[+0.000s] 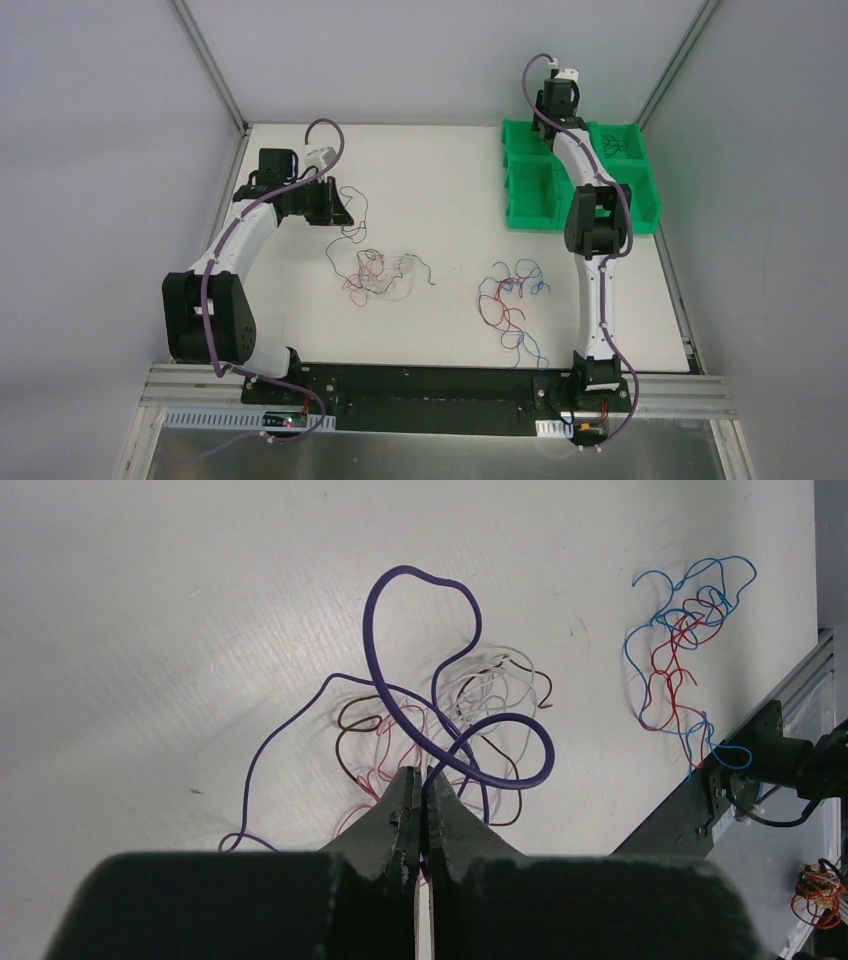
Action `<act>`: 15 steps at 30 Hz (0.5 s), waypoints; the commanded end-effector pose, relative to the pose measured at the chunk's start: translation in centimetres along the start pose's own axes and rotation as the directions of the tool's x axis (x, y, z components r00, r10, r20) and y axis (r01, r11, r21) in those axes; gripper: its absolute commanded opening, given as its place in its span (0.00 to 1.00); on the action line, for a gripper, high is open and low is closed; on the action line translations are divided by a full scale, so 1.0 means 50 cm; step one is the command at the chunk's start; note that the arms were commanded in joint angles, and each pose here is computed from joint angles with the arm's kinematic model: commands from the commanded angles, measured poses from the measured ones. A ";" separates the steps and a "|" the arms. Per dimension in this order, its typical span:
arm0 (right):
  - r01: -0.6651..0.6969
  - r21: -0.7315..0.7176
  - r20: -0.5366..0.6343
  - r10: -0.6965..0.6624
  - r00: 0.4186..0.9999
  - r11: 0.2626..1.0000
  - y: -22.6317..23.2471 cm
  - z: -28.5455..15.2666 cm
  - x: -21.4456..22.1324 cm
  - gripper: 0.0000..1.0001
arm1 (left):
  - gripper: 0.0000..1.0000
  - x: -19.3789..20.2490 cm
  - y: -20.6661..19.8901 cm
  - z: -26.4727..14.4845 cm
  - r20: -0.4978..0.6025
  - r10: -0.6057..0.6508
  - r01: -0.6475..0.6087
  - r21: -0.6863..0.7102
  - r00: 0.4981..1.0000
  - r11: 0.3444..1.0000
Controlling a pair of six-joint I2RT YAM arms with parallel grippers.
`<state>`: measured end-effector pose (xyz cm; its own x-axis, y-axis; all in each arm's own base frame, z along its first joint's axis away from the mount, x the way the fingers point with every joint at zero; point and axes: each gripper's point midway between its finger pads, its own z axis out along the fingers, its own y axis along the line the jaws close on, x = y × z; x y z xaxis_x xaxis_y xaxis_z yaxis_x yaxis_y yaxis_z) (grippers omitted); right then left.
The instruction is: Untangle the cables
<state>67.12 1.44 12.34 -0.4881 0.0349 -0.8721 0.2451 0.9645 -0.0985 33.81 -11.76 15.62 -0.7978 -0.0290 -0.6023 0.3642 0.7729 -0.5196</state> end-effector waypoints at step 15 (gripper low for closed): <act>0.055 -0.041 0.080 -0.052 0.995 0.998 -0.001 -0.002 -0.048 0.21 | 0.00 -0.016 0.004 -0.010 0.006 0.012 -0.012 -0.010 1.000 1.000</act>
<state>67.70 1.11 9.24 -0.5282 -0.0424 -0.8481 0.1853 0.9689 -0.1638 33.80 -11.75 15.53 -0.8003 -0.0289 -0.5989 0.3618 0.7732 -0.5208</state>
